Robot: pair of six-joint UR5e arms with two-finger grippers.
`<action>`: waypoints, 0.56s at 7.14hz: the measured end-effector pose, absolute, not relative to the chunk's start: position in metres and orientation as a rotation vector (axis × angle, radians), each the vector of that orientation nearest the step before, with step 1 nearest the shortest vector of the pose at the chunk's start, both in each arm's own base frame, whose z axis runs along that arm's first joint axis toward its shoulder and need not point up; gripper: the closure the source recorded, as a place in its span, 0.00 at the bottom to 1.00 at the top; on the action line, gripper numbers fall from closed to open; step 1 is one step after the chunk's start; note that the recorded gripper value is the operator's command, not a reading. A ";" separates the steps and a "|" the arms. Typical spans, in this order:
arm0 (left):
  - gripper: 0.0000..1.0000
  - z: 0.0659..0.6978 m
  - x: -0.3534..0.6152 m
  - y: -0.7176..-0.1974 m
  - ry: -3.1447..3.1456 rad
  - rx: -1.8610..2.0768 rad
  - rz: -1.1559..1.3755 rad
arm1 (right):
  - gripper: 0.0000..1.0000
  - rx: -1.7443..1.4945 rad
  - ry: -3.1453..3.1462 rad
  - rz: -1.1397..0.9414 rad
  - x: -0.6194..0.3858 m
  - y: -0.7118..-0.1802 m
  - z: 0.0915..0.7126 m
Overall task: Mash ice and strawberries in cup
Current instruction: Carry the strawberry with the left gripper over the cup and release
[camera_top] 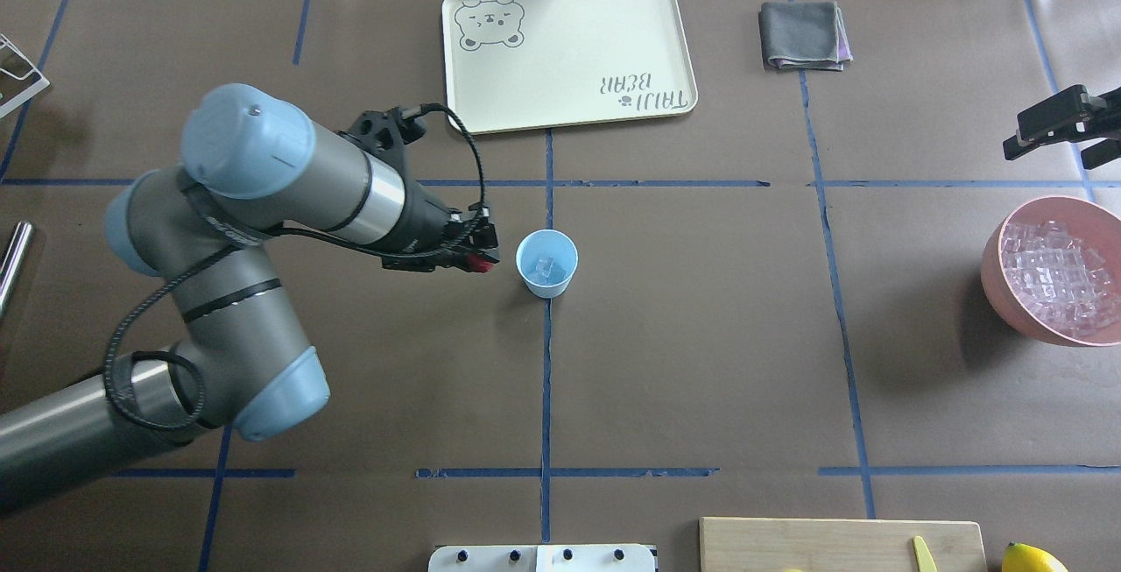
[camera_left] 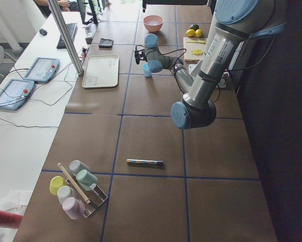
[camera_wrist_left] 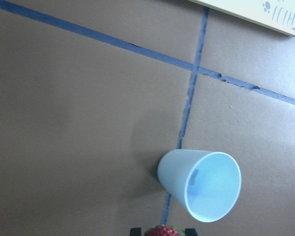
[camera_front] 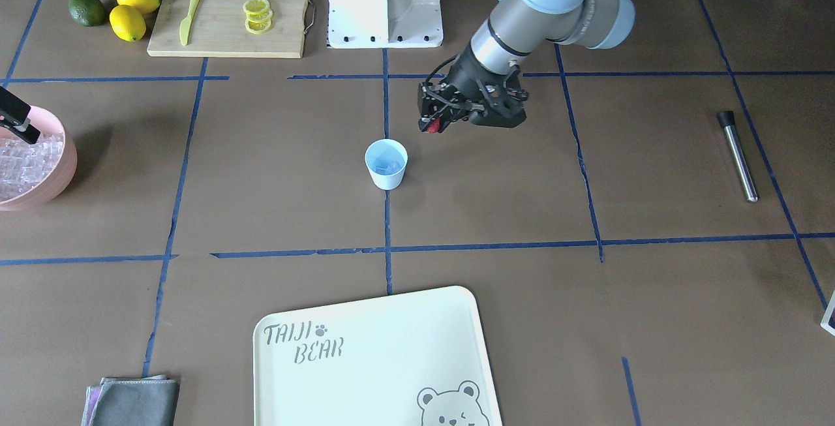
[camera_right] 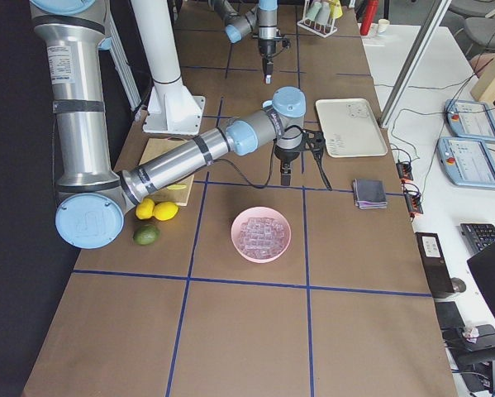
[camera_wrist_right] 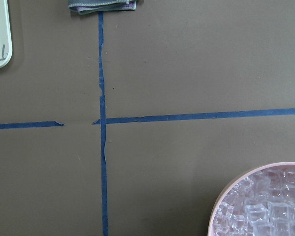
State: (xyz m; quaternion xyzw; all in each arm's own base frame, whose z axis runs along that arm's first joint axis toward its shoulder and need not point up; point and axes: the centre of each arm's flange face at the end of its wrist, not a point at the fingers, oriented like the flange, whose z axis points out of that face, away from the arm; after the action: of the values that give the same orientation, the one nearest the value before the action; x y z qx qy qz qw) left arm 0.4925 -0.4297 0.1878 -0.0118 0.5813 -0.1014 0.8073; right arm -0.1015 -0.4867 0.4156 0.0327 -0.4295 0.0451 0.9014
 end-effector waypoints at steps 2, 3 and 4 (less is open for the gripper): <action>0.93 0.169 0.526 -0.432 1.240 -0.001 -0.231 | 0.00 0.069 -0.891 0.092 -0.100 -0.482 0.414; 0.72 0.167 0.531 -0.433 1.239 0.004 -0.232 | 0.00 0.069 -0.892 0.092 -0.099 -0.480 0.414; 0.37 0.167 0.534 -0.434 1.237 0.012 -0.234 | 0.00 0.069 -0.893 0.092 -0.099 -0.479 0.414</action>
State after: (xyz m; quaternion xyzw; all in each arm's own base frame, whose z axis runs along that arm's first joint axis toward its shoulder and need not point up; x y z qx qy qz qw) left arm 0.5338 -0.4336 0.1666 0.0055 0.5783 -0.1094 0.8084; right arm -0.0985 -0.4786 0.4140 0.0332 -0.4314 0.0444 0.9005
